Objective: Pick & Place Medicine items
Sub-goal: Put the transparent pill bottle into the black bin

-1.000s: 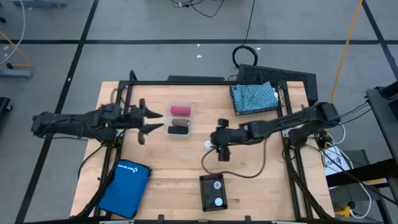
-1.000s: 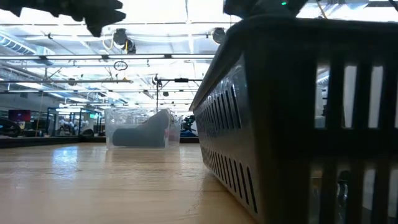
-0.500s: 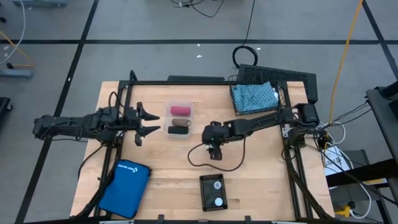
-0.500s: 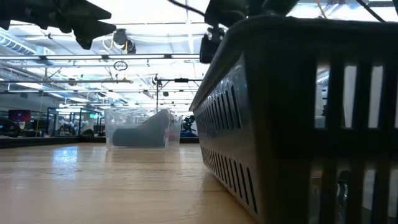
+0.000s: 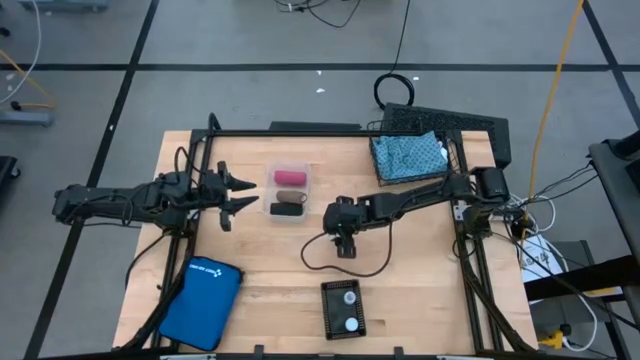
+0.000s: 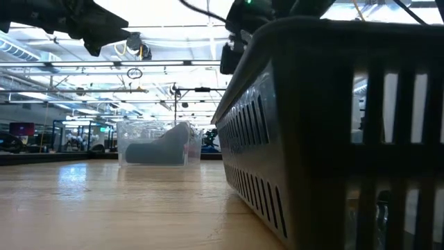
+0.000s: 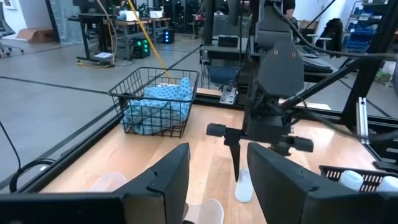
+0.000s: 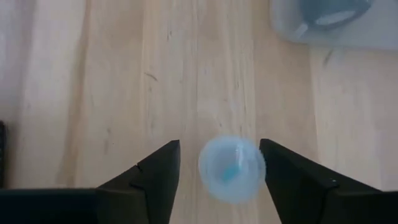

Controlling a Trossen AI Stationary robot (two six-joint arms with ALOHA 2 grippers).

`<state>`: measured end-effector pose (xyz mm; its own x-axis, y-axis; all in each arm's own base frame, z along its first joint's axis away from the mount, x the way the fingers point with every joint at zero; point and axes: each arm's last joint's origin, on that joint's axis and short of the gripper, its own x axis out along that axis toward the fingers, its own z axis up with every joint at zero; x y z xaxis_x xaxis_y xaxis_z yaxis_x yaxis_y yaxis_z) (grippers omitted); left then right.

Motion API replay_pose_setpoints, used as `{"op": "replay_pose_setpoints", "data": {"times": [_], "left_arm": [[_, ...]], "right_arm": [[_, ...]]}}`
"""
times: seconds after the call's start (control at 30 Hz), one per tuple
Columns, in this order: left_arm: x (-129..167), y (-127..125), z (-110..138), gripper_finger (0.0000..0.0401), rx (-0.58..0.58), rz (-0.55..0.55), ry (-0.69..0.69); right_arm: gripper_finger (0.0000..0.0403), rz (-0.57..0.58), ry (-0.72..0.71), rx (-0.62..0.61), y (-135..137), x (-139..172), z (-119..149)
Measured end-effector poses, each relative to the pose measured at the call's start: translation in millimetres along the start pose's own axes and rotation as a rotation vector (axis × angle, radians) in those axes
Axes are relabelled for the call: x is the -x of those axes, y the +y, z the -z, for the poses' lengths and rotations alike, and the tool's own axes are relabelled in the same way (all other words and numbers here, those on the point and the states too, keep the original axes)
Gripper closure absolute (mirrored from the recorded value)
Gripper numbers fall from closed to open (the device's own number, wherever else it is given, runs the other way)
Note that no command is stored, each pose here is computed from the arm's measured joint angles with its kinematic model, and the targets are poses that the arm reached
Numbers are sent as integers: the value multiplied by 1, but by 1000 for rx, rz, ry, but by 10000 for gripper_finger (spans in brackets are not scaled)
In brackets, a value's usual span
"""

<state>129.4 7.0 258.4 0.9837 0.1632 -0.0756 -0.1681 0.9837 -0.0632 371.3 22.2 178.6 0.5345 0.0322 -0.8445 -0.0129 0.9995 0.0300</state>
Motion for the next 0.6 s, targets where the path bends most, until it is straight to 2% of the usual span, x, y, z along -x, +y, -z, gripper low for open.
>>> {"op": "replay_pose_setpoints", "data": {"times": [0.33, 0.6], "left_arm": [[0, 0, 1, 249, 9, -1, 8], [0, 0, 1, 231, 10, -1, 7]], "right_arm": [[236, 3, 15, 24, 0, -4, 2], [270, 3, 10, 42, 0, -3, 1]]}}
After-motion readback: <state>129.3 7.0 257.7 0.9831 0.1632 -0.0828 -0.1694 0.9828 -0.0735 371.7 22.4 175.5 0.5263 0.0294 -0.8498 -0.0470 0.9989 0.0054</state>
